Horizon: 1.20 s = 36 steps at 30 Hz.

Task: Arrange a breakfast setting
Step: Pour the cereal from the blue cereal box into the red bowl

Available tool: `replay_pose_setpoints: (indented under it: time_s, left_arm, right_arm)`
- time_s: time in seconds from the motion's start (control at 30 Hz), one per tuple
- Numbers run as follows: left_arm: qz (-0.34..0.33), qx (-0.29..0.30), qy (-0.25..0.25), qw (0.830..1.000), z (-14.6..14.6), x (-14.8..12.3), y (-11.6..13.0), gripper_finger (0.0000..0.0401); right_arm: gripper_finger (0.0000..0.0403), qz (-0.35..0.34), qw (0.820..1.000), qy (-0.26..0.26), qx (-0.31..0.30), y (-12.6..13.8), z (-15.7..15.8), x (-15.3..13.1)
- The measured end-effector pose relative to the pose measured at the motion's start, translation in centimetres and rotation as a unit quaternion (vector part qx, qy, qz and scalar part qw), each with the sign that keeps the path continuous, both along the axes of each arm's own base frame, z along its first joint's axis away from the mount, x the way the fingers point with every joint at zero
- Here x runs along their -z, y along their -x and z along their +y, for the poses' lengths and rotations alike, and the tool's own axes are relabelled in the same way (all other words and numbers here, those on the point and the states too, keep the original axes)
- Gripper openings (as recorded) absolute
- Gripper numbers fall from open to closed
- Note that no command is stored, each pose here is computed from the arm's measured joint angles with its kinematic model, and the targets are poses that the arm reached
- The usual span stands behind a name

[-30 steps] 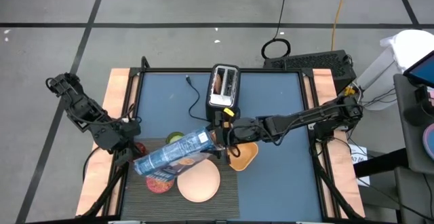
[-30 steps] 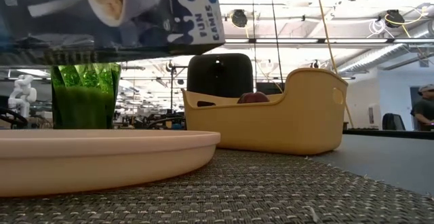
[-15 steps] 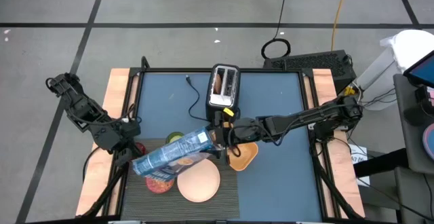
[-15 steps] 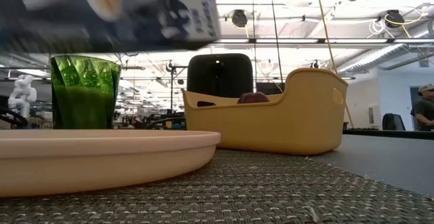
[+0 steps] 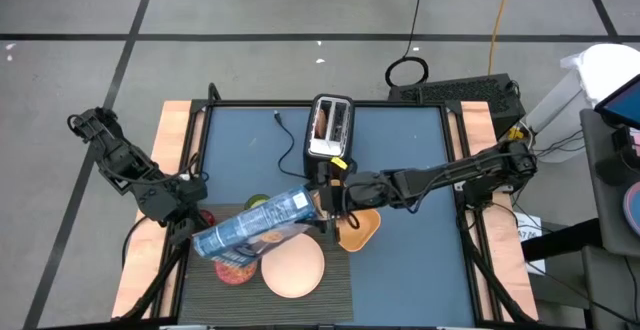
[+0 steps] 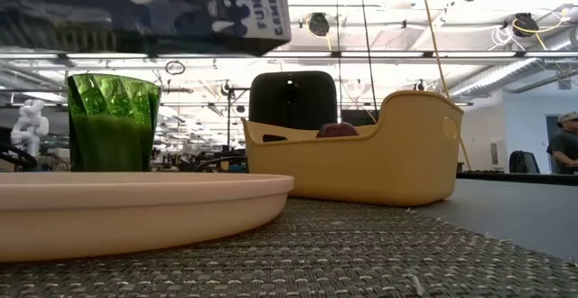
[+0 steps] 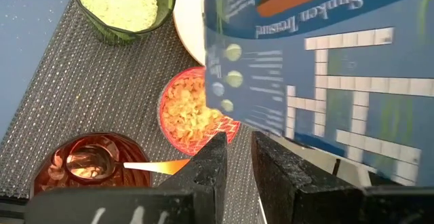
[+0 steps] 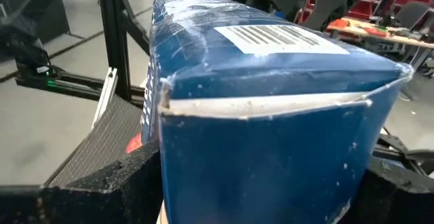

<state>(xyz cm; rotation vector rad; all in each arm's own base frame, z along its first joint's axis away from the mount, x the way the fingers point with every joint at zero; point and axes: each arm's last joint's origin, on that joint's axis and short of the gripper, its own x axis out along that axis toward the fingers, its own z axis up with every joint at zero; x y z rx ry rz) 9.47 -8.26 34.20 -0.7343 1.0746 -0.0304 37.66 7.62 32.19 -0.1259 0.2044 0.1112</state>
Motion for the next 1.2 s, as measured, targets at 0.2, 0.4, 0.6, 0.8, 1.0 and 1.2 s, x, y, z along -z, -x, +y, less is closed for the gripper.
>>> replay_pose_setpoints:
  time_s: [0.2, 0.4, 0.6, 0.8, 1.0, 1.2]
  left_arm:
    - [0.000, 0.000, 0.000, 1.000, 0.0, 0.0, 0.0, 0.0072]
    - [0.000, 0.000, 0.000, 1.000, 0.0, 0.0, 0.0, 0.0072]
    - [0.000, 0.000, 0.000, 1.000, 0.0, 0.0, 0.0, 0.0072]
    - [0.000, 0.000, 0.000, 1.000, 0.0, 0.0, 0.0, 0.0072]
    - [0.000, 0.000, 0.000, 1.000, 0.0, 0.0, 0.0, 0.0072]
    - [0.000, 0.000, 0.000, 1.000, 0.0, 0.0, 0.0, 0.0072]
  right_arm:
    - [0.0313, 0.024, 1.000, 0.004, 0.001, -0.1, 0.0, 0.8]
    - [0.0313, 0.006, 1.000, 0.005, 0.000, 0.0, 0.0, 0.2]
    - [0.0313, 0.020, 1.000, 0.002, 0.002, -0.1, 0.0, 0.6]
    - [0.0313, 0.016, 1.000, 0.015, -0.001, -0.1, 0.0, 0.5]
    - [0.0313, 0.019, 1.000, 0.015, -0.002, 0.0, 0.1, 0.4]
    - [0.0313, 0.017, 1.000, 0.015, -0.002, 0.0, 0.1, 0.5]
